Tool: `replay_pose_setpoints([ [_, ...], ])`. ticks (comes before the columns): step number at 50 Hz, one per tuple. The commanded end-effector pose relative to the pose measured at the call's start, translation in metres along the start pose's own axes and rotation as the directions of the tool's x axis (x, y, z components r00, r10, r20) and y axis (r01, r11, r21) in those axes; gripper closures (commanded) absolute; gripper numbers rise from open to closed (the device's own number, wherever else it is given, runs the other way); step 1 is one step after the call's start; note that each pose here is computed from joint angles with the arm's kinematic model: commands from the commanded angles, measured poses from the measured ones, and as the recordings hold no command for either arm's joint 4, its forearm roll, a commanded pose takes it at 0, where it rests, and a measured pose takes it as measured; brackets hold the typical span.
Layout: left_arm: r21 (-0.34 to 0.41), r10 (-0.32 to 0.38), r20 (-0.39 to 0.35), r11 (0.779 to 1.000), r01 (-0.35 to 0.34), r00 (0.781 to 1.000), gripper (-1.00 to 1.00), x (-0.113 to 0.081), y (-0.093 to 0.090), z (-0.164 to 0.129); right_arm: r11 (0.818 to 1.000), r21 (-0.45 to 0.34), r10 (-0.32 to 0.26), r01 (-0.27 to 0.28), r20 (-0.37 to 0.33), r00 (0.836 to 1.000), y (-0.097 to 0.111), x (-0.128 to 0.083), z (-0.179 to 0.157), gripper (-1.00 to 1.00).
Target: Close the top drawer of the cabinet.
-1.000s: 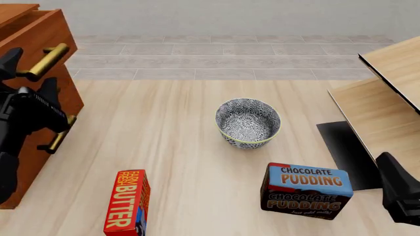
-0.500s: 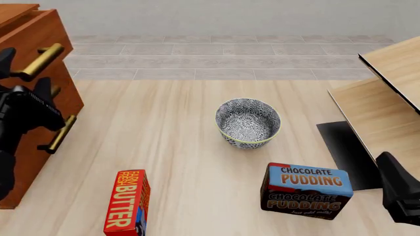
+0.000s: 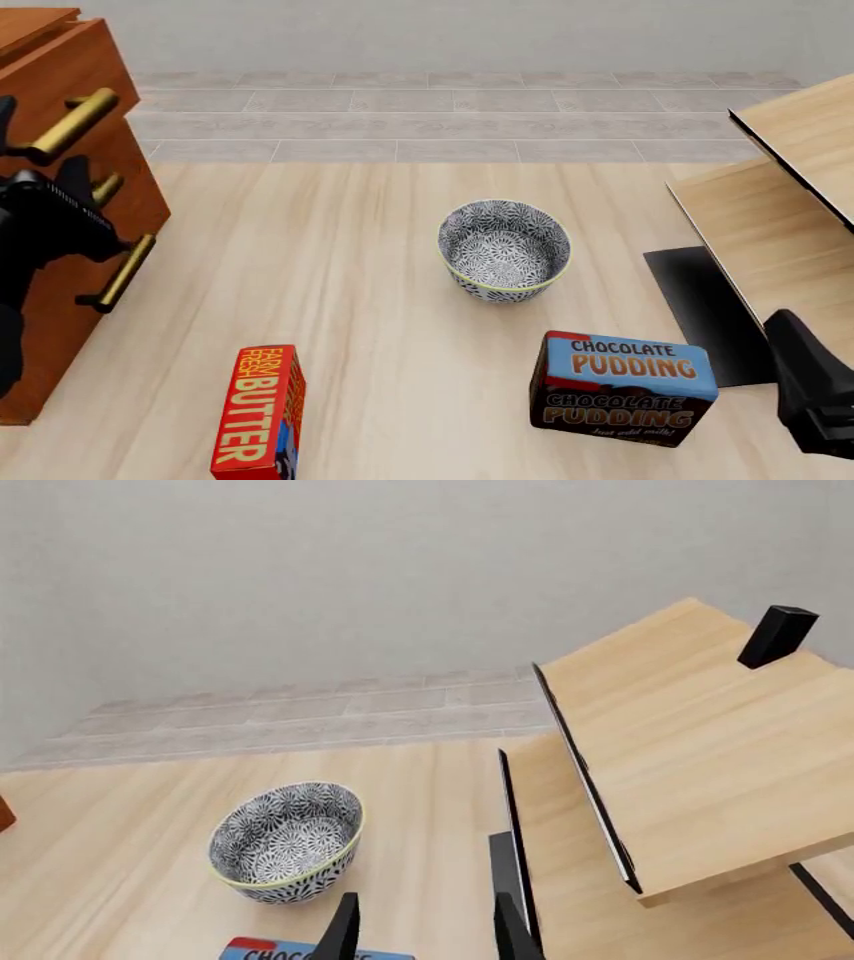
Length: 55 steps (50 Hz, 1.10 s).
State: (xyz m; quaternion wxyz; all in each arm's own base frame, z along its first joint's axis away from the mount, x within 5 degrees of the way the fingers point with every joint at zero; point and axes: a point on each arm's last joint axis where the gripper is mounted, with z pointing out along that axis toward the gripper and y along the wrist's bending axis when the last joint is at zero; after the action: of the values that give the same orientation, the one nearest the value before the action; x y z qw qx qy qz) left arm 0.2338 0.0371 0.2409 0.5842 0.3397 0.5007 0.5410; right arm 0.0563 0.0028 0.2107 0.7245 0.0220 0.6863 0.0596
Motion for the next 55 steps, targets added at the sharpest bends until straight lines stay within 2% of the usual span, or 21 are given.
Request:
replay_pose_setpoints([
  [1,-0.007,0.004,-0.042,1.000,-0.004,0.999,-1.00,0.009,0.001,0.002,1.000,0.000,-0.001,0.001,-0.003,1.000,0.000,0.000,0.000,-1.00],
  [20,-0.002,0.008,-0.053,1.000,-0.008,0.999,-1.00,0.012,0.000,0.001,1.000,0.000,0.002,-0.002,-0.004,1.000,0.000,0.000,0.000,-1.00],
  [25,0.002,0.010,-0.058,1.000,-0.010,0.998,-1.00,0.013,-0.001,0.000,1.000,0.022,0.000,0.000,-0.002,1.000,-0.001,0.000,0.000,-1.00],
  [55,0.008,0.009,-0.095,1.000,-0.009,0.995,-1.00,0.023,-0.004,0.008,1.000,0.008,0.001,-0.001,-0.002,1.000,0.000,0.000,0.000,-1.00],
])
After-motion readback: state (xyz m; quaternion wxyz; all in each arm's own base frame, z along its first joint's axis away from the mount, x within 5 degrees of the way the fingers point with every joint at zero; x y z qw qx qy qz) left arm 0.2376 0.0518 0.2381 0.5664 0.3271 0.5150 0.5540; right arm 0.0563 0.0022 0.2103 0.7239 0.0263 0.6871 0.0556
